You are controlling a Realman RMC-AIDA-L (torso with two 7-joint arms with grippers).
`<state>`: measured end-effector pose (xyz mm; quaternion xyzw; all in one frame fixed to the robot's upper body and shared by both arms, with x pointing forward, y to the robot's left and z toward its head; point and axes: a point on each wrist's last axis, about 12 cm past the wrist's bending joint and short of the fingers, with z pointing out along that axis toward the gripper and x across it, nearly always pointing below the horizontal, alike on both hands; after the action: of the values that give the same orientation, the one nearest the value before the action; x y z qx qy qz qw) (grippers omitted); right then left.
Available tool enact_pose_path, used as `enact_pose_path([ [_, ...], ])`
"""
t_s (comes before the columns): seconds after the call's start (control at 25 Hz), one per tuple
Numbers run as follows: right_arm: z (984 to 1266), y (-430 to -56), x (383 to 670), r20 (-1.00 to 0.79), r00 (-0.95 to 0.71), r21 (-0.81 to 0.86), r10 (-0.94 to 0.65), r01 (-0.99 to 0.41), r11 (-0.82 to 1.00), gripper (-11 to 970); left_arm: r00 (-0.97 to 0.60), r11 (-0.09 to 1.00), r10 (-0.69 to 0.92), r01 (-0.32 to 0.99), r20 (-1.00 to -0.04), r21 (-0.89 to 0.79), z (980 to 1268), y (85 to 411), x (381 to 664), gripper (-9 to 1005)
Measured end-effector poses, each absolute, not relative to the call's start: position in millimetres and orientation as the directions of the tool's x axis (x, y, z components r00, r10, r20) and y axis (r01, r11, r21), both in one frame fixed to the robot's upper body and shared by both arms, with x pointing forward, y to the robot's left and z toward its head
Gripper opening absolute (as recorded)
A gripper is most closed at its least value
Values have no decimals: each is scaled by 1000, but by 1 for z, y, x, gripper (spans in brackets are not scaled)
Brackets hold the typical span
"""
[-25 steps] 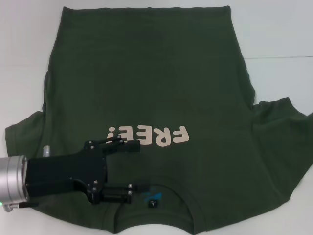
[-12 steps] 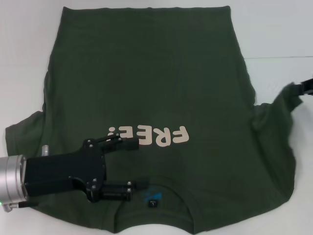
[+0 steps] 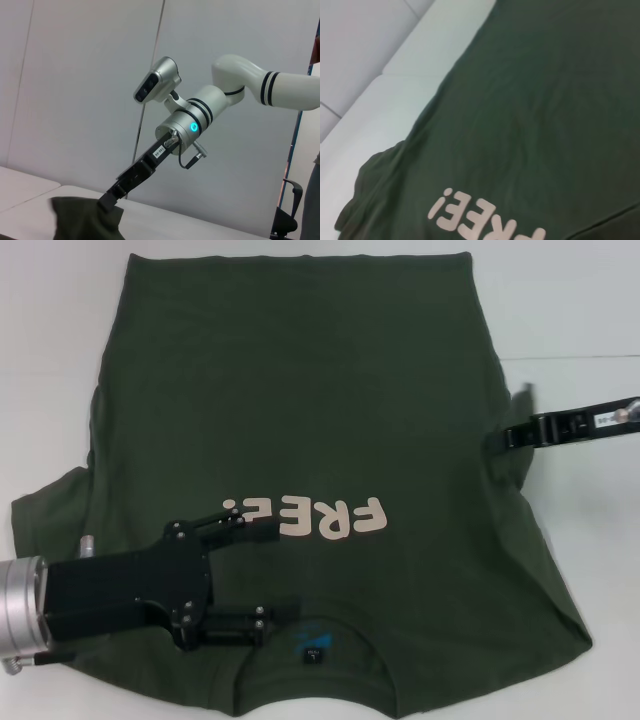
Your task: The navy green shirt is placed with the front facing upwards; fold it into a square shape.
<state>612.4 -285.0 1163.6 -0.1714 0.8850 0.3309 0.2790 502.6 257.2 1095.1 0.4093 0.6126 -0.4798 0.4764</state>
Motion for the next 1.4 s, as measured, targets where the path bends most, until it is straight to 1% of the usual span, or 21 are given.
enact_pose_path([
  [0.36, 1166, -260, 618, -647, -739, 458, -189, -574, 678, 32, -212, 207, 40, 958, -976, -200, 1095, 257, 502, 912],
  [0.6, 1157, -248, 618, -639, -737, 437, -219, -583, 685, 32, -213, 211, 40, 957, -976, -200, 1094, 258, 502, 911],
  [0.96, 1149, -239, 619, -628, -743, 441, -229, -583, 683, 31, -211, 214, 41, 957, -977, -197, 1094, 258, 502, 911],
  [1.2, 1150, -236, 622, -636, -738, 432, -225, -582, 689, 31, -208, 215, 42, 957, -977, -194, 1094, 258, 502, 911],
  [1.4, 1150, -233, 625, -638, -739, 432, -215, -575, 695, 51, -208, 217, 43, 957, -977, -194, 1094, 258, 502, 911],
])
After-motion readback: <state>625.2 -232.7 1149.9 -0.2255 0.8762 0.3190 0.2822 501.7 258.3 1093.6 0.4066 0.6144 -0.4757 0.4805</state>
